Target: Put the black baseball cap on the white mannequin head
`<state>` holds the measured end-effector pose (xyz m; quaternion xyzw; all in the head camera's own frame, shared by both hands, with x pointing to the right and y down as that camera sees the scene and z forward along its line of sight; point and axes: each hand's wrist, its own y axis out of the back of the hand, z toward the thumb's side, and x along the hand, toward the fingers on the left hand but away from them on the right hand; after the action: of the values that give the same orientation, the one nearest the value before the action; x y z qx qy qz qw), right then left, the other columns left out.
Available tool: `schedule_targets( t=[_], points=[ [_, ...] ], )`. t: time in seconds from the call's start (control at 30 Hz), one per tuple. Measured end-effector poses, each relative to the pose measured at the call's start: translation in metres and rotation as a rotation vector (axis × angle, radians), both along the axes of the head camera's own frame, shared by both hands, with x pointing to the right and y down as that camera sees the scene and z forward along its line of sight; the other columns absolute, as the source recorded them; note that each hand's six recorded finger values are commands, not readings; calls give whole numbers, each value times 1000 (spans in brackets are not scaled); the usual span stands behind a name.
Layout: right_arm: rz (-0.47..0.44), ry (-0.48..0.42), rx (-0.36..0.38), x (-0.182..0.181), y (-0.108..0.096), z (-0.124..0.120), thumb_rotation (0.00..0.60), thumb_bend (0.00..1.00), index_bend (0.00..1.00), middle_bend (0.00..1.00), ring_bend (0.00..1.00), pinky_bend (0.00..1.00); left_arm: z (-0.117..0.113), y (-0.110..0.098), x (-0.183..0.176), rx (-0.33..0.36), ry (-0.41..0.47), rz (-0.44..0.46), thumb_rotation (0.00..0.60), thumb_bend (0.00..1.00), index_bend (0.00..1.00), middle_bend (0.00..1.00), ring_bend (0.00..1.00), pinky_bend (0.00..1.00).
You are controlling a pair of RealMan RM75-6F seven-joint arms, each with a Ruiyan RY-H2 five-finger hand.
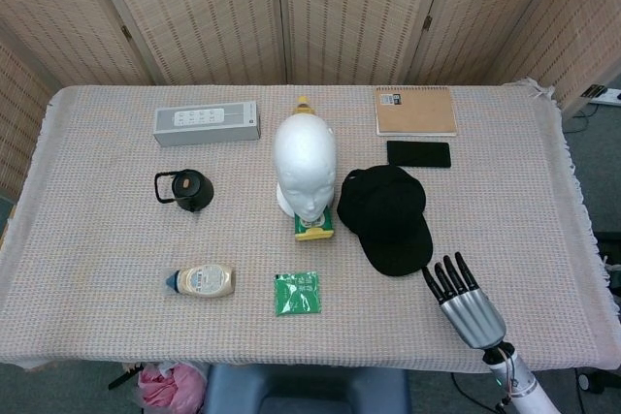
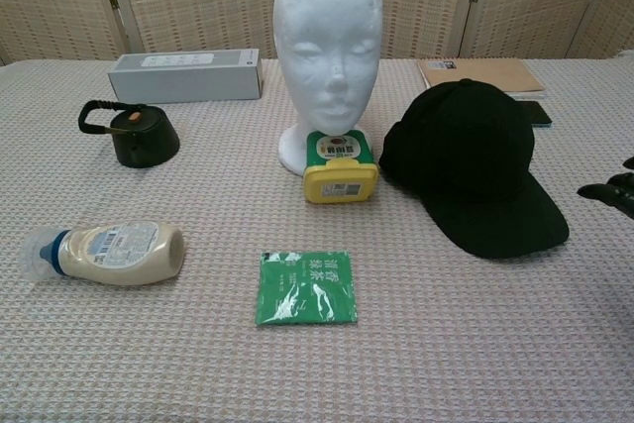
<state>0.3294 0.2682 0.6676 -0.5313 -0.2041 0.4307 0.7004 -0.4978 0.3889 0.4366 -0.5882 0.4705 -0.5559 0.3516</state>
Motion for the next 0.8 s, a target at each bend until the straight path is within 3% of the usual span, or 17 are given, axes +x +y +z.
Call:
schedule_targets(
  t=[0.8],
  points=[
    [-79,84,-23,-45,-10,50,600,167,254,347,256,247,-12,-5,-18,25,53,-69,600,84,203,48,42,136]
  ],
)
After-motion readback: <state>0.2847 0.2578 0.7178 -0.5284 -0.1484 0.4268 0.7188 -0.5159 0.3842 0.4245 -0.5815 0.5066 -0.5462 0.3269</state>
